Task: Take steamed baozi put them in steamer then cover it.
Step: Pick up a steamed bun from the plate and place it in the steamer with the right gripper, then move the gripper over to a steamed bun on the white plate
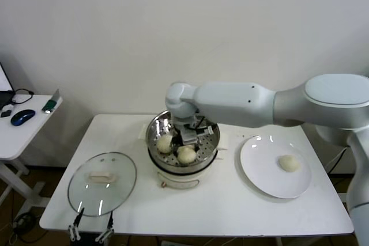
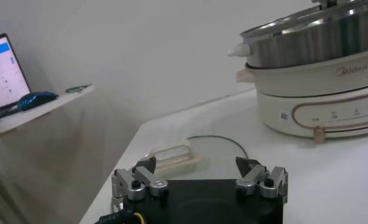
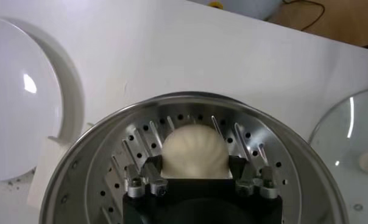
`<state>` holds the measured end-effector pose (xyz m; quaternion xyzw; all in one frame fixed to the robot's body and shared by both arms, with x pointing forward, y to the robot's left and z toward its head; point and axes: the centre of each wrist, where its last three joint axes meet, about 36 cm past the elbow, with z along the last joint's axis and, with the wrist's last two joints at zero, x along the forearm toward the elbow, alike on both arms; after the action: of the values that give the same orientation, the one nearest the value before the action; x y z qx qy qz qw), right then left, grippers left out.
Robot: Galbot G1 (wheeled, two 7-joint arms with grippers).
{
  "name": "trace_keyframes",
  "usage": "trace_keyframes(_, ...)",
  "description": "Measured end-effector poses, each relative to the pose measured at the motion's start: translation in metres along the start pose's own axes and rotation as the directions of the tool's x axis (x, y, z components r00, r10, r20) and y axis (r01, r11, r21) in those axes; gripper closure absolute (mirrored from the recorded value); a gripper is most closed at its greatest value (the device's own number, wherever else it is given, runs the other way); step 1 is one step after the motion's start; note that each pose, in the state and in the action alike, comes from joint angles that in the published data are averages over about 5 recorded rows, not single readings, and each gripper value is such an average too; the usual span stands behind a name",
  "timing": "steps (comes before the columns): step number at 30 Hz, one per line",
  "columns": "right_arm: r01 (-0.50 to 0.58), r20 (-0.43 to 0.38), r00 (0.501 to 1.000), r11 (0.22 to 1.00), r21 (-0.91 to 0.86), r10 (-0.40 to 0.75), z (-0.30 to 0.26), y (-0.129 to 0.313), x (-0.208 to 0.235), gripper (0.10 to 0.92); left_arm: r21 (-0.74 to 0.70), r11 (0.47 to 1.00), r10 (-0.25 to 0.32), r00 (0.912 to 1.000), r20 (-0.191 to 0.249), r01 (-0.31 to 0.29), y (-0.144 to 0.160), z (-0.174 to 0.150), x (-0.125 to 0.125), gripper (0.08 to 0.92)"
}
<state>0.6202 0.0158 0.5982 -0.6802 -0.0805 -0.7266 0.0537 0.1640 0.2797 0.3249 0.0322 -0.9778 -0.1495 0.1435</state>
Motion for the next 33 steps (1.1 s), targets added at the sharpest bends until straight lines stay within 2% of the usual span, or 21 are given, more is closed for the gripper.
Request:
trace_keyframes(6, -0.003, -0.003, 1.000, 1.000, -0.004, 0.003, 0.001, -0.001, -0.003, 0.209, 0.001, 1.000, -0.002, 1.0000, -0.001, 0.002, 0.000, 0.001, -0.002, 0.177)
trace_keyframes(15, -0.040, -0.037, 0.999, 0.998, -0.037, 0.039, 0.010, 0.009, 0.017, 0.199, -0.002, 1.000, 0.003, 1.0000, -0.002, -0.003, -0.001, 0.003, -0.004, 0.177)
trace_keyframes(23, -0.111, -0.094, 0.991, 0.968, -0.227, 0.092, 0.029, 0.070, 0.059, 0.200, -0.006, 1.000, 0.011, 0.9999, 0.005, -0.010, -0.003, 0.004, -0.004, 0.177)
trace_keyframes(28, -0.201, -0.144, 0.978, 0.862, -0.465, 0.151, 0.034, 0.135, 0.073, 0.200, -0.007, 1.000, 0.022, 0.9997, 0.009, -0.022, -0.004, 0.005, -0.003, 0.177)
trace_keyframes(33, -0.274, -0.199, 0.962, 0.647, -0.712, 0.188, 0.028, 0.202, 0.073, 0.200, -0.006, 0.999, 0.036, 0.9991, 0.022, -0.036, -0.007, 0.003, -0.003, 0.177)
